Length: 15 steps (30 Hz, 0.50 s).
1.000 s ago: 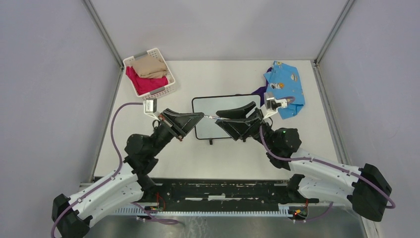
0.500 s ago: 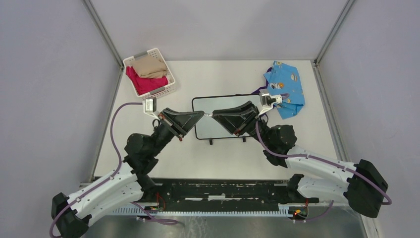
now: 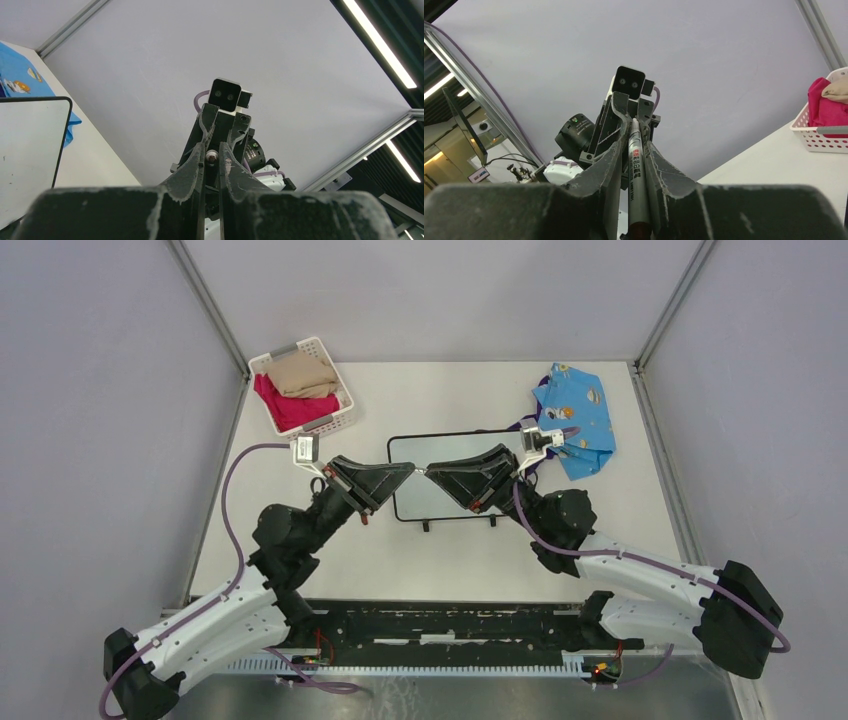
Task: Write a sentence on the whiteboard
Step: Adjust the whiteboard marker.
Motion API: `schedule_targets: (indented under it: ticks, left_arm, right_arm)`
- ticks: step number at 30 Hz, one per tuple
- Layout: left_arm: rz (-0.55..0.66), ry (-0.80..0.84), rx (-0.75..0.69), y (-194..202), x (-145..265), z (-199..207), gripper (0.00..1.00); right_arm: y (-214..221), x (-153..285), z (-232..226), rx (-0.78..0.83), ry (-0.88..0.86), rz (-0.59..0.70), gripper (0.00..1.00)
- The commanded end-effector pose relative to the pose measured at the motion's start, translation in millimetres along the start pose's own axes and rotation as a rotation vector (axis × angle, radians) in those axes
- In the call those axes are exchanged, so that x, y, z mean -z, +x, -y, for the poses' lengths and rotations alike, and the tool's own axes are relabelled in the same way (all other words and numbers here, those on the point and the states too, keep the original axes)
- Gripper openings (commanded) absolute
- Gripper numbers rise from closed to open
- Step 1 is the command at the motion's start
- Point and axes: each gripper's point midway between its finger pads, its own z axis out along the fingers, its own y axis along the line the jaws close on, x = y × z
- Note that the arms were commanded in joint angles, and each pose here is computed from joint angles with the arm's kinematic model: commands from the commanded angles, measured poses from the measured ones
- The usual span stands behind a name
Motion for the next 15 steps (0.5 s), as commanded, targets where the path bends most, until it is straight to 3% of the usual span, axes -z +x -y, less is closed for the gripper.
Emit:
schedule_targets:
  ticks: [1,15]
  left_arm:
    - [0.021,0.014,-0.049,-8.5,-5.4,9.3,0.02]
    - [0.0,-0.029,-0.069,-4.9,-4.6,0.5,0.04]
  right_arm:
    - [-18.2,-8.8,-26.4,0.019,-0.085,0.036,0.25]
    - [-13.5,-7.2,-25.4,0.03,-0.084,0.013,0.0]
